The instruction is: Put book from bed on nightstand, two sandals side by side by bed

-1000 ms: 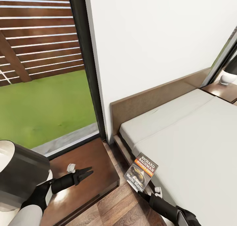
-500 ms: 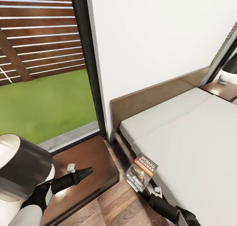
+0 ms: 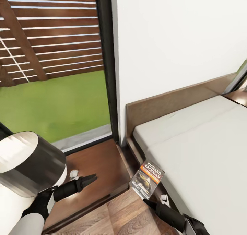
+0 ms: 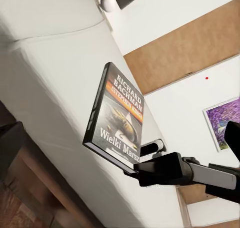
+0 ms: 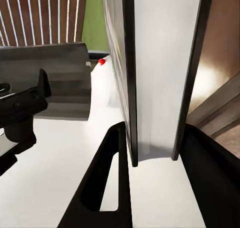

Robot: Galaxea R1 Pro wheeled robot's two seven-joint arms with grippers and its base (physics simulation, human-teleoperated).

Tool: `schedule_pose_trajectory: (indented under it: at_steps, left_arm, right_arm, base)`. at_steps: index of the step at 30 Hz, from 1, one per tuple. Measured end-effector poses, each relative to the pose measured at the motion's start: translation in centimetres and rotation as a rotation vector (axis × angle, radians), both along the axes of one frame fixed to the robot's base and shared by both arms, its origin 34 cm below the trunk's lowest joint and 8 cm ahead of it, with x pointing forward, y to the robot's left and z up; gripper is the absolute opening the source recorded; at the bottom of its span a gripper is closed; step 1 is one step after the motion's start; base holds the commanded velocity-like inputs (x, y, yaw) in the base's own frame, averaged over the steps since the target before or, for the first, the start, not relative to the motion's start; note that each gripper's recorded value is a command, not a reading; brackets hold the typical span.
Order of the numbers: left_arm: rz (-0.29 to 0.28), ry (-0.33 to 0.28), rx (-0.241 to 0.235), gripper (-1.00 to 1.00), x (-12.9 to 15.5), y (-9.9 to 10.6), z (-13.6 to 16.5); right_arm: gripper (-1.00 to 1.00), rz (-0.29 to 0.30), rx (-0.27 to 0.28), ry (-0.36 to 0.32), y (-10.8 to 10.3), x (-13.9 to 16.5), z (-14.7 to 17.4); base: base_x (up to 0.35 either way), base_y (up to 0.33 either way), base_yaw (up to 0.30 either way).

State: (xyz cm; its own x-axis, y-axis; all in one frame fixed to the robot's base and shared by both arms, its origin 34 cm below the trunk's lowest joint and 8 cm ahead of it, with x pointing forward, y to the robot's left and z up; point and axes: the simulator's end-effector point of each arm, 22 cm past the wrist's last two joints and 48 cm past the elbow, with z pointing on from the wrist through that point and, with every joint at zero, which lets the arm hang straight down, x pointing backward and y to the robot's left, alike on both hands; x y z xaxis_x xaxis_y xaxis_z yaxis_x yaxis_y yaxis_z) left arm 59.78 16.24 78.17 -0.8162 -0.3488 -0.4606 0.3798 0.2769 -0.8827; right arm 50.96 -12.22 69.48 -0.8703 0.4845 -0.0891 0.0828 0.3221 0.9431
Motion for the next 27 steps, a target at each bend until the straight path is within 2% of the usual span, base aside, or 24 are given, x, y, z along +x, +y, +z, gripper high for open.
schedule_pose_trajectory:
  at_steps: [5,11,20,27]
  left_arm:
    - [0.000,0.000,-0.001,1.00,0.00,-0.04,0.01]
    - [-0.001,0.001,-0.001,1.00,-0.03,-0.10,-0.01]
    - [-0.002,0.001,-0.003,1.00,-0.04,-0.24,0.01]
    - [-0.002,0.001,-0.004,1.00,-0.04,-0.29,0.01]
  right_arm:
    - [-1.00,0.000,0.000,0.000,0.02,-0.01,0.00]
    - [-1.00,-0.001,0.000,0.000,-0.04,0.02,0.01]
    - [-1.00,0.000,0.000,0.000,-0.03,-0.02,-0.01]
    - [-1.00,-0.001,0.001,0.000,0.00,-0.01,0.01]
  base:
    - [0.000,0.000,0.257]
    - [0.000,0.000,0.071]
    - [0.000,0.000,0.262]
    - [0.004,-0.008,0.048]
